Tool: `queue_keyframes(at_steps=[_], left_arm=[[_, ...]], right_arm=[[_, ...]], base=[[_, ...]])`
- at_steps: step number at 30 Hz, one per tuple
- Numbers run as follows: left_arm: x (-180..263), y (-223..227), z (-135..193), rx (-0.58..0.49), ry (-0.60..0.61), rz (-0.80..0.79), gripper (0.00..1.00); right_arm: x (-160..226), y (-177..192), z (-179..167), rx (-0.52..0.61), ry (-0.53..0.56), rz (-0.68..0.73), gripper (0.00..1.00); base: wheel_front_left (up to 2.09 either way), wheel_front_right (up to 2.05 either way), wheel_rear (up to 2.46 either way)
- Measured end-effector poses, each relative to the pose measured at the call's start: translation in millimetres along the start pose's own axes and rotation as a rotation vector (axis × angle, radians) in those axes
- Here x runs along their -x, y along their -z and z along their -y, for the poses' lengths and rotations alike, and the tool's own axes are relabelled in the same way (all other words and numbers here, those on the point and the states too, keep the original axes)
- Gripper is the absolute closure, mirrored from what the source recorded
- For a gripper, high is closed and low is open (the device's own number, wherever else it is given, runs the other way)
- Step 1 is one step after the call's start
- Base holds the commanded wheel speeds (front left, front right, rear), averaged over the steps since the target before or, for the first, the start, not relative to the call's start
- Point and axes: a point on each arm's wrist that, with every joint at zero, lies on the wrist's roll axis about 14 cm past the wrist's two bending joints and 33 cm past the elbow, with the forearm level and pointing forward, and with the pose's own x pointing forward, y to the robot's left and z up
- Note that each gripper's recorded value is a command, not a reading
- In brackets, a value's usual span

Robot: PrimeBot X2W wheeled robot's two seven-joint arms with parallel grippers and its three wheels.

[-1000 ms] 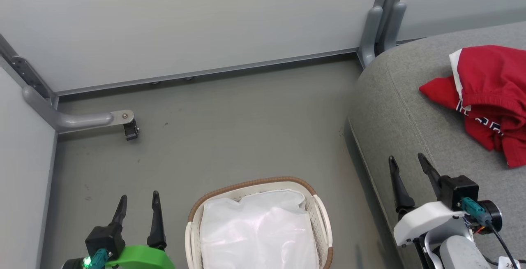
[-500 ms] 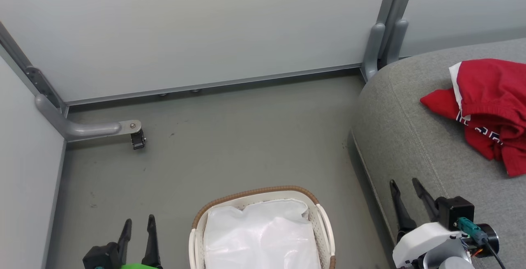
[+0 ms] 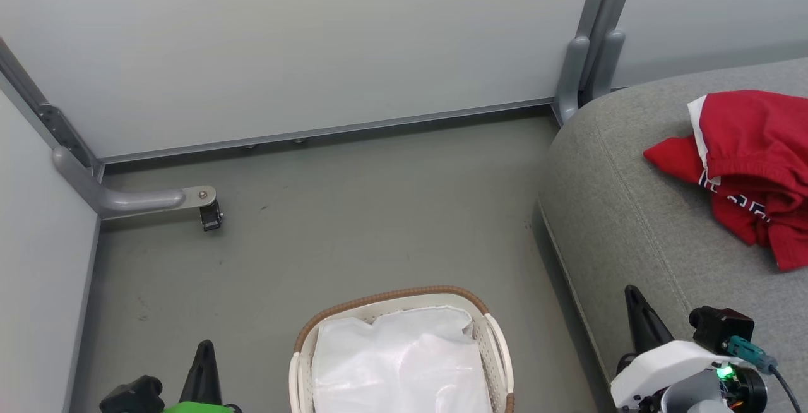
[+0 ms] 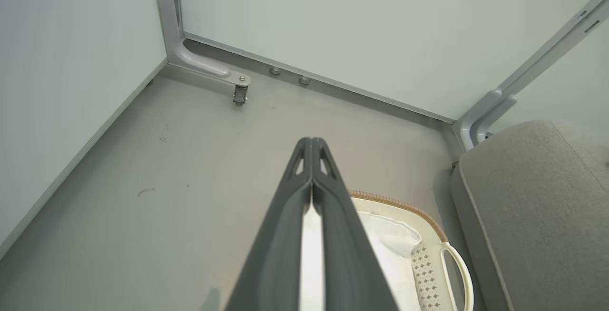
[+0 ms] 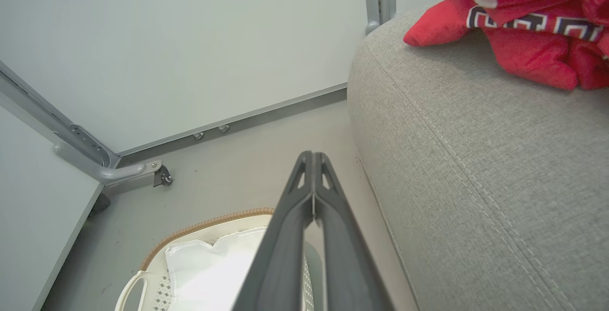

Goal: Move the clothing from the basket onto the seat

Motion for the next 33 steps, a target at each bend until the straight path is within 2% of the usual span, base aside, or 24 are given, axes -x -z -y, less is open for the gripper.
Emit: queue_keyframes(at_steps=[18, 33], left_arm=[[-9.4, -18.5, 0.9, 0.280, -0.012, 0.026, 1.00], [-16.0, -31.5, 4.1, 0.472, 0.001, 0.040, 1.00]], right_arm=[[-0.6, -11.3, 10.8, -0.293, 0.054, 0.020, 1.00], [-0.6, -18.9, 16.4, -0.497, 0.071, 0.036, 1.00]], base=[[0.00, 0.00, 0.00], [0.00, 0.00, 0.00]])
